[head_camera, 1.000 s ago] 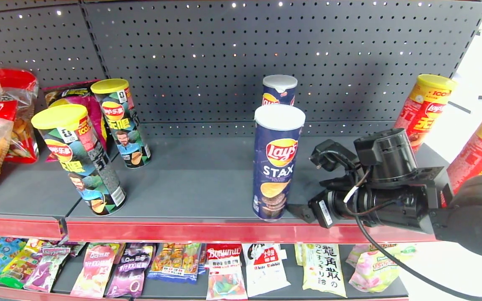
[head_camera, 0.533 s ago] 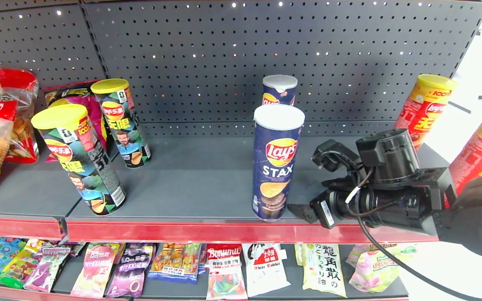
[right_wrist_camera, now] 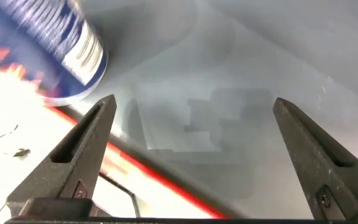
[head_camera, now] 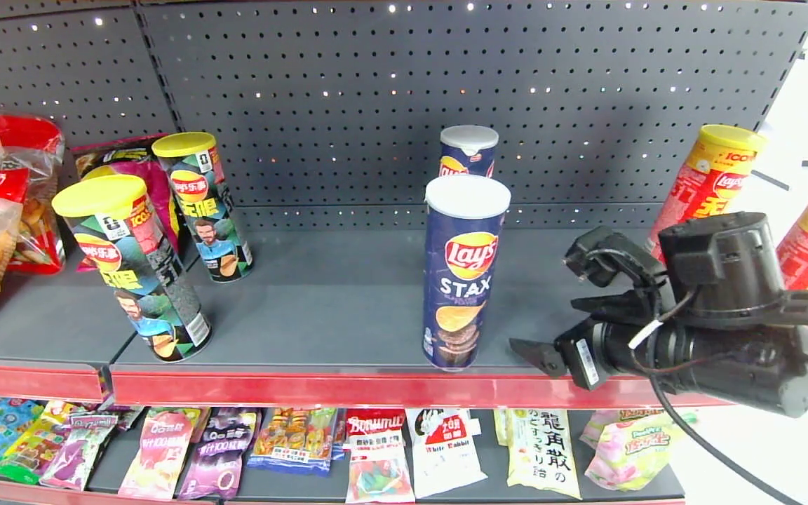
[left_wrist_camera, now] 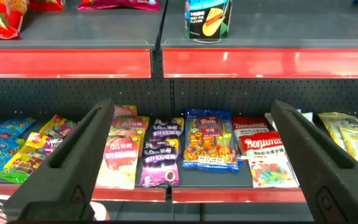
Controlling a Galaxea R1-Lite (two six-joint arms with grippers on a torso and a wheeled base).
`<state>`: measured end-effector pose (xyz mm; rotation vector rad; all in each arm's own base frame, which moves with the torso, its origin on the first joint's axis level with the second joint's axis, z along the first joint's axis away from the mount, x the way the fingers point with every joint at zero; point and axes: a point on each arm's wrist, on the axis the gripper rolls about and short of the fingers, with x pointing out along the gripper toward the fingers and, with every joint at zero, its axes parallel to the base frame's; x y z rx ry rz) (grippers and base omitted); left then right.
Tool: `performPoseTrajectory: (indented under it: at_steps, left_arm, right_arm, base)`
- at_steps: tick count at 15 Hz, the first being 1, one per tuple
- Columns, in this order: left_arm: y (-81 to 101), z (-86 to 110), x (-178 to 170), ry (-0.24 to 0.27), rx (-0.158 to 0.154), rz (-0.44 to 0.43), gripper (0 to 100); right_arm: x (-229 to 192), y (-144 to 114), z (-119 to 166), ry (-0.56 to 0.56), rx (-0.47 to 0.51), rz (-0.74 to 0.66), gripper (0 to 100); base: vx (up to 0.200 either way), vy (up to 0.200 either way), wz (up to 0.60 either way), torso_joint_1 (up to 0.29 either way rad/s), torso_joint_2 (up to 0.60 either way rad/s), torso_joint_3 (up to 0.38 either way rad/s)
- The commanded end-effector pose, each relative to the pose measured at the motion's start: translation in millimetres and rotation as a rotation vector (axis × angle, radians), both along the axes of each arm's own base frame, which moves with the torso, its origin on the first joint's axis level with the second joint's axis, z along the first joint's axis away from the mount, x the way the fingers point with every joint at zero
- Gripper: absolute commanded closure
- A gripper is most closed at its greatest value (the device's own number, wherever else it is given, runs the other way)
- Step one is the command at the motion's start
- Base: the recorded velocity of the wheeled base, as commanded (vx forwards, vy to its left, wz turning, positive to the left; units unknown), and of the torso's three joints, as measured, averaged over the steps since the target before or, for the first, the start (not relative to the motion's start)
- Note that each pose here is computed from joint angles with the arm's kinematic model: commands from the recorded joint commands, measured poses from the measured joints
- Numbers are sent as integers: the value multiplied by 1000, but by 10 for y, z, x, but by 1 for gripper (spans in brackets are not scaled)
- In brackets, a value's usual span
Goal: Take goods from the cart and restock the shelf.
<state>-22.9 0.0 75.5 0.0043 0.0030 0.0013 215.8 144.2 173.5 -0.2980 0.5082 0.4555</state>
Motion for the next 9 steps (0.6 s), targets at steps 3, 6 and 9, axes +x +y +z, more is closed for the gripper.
performPoseTrajectory:
  at_steps: [3, 6, 9]
  left_arm:
    - [0, 0, 0, 0, 0, 0, 0]
    - [0, 0, 0, 0, 0, 0, 0]
    - [0, 0, 0, 0, 0, 0, 0]
  right_arm:
    - [-602, -284, 197, -99, 55, 36, 0]
    - [-1078, -591, 120, -156, 72, 62, 0]
    - [-1457, -947, -144, -213, 49, -18, 0]
  base:
    - [0, 0, 0, 0, 0, 0]
    - [0, 0, 0, 0, 0, 0]
    - [0, 0, 0, 0, 0, 0]
